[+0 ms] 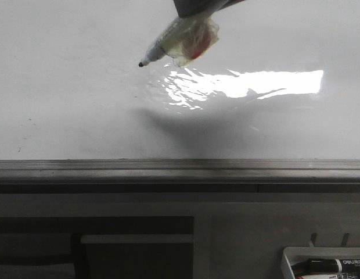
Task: Write number 5 on whiteboard
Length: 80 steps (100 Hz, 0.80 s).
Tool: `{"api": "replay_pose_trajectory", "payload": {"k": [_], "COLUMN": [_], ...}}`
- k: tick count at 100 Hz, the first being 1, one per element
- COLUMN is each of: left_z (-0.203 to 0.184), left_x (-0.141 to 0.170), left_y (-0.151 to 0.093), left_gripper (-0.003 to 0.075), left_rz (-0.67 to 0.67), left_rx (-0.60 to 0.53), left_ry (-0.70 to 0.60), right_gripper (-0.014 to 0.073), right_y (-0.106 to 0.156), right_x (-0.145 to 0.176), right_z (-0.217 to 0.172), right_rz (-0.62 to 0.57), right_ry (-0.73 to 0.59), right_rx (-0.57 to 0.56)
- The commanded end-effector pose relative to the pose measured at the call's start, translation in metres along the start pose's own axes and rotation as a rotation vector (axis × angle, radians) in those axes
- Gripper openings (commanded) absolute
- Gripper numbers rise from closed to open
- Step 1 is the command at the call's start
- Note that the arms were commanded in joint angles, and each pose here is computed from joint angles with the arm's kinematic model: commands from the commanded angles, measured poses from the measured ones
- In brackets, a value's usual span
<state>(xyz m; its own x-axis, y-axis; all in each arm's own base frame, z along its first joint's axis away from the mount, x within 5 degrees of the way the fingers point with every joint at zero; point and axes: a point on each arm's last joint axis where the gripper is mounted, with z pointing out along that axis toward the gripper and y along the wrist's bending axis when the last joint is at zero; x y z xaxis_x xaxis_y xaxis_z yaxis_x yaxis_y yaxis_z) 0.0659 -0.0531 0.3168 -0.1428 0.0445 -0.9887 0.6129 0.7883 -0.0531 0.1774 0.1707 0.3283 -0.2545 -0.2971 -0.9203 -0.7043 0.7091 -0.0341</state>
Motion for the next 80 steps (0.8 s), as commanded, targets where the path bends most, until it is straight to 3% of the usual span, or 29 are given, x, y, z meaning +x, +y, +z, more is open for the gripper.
{"api": "replay_pose_trajectory", "payload": {"k": [1, 23, 80], "left_z": [0.000, 0.000, 0.002], "left_x": [-0.014, -0.014, -0.014], "left_y": [0.002, 0.002, 0.002], "left_gripper": [-0.0020, -0.0020, -0.0020], "left_rz": [-0.028, -0.028, -0.031], "left_rx": [-0.021, -0.021, -0.021], "left_ry": [-0.083, -0.083, -0.076], "right_gripper": [-0.0040, -0.0040, -0.0040], "right_y": [-0.008, -0.031, -0.038], "right_x": [-0.023, -0.027, -0.019], "right_z": [-0.008, -0.010, 0.005], "right_rz": [-0.004, 0.025, 0.024], "right_ry": [-0.148, -0.137, -0.080], "right_rx": [0.034, 0.121, 0.142]}}
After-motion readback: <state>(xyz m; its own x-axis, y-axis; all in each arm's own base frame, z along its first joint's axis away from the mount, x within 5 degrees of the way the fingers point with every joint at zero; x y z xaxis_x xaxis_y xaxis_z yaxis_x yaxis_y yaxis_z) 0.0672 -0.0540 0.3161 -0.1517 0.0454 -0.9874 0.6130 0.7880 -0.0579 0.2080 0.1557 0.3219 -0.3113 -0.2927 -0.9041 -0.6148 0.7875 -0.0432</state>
